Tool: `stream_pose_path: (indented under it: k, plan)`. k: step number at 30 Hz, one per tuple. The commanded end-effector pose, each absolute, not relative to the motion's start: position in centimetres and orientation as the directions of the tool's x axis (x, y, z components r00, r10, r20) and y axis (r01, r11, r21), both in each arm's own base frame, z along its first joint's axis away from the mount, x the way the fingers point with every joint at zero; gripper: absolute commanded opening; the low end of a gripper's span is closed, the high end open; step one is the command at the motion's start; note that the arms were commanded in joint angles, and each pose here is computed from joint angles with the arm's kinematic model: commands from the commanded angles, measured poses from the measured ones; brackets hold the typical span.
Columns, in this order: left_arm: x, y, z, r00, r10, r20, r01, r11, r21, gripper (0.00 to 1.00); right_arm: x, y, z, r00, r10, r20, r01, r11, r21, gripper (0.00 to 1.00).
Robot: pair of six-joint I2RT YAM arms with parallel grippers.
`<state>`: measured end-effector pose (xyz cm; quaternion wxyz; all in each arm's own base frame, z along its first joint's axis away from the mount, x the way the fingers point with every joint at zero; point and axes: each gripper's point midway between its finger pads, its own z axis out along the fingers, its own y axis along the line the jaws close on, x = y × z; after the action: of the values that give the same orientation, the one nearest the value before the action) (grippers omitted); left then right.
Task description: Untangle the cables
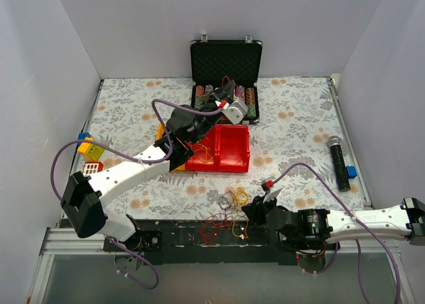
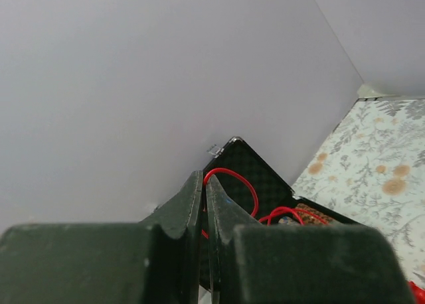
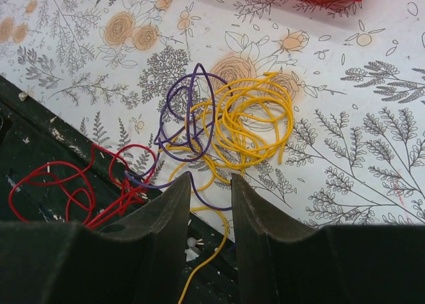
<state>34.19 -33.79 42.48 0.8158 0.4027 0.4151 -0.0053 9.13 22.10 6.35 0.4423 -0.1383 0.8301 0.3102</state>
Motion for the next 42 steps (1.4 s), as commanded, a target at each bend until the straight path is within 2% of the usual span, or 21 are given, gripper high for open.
stream_pose_path:
  k: [1,6,15,21,25,31,42]
  plan:
    - [32.2,-33.5,43.1,0.59,0.251,-0.767,0.458,0.678,0.574,0.0,9.5,22.3,7.0,-0.562,0.079,-0.824,-0.482,0.778,0.403,0.39]
    - [30.2,-35.8,39.7,0.424,0.2,-0.883,0.654,0.606,0.452,0.0,9.6,22.3,7.1,-0.559,0.078,-0.826,-0.479,0.782,0.398,0.39]
    - [30.4,-36.7,31.4,0.195,0.304,-0.933,0.729,0.592,0.345,0.0,9.7,21.8,7.3,-0.563,0.102,-0.82,-0.466,0.781,0.417,0.39]
    - [32.5,-36.8,25.6,0.151,0.457,-0.877,0.692,0.585,0.424,0.0,9.8,21.6,7.4,-0.562,0.115,-0.819,-0.457,0.782,0.423,0.39]
    - [34.3,-36.5,22.7,0.212,0.566,-0.797,0.63,0.544,0.554,0.0,9.8,21.5,7.4,-0.567,0.127,-0.814,-0.45,0.78,0.434,0.39]
    - [35.8,-36.4,19.7,0.212,0.656,-0.725,0.6,0.498,0.626,0.0,9.9,21.1,7.4,-0.569,0.149,-0.809,-0.44,0.776,0.452,0.39]
    - [34.4,-36.7,14.4,0.171,0.711,-0.682,0.74,0.364,0.566,0.0,9.9,20.7,7.1,-0.573,0.161,-0.804,-0.429,0.776,0.461,0.4]
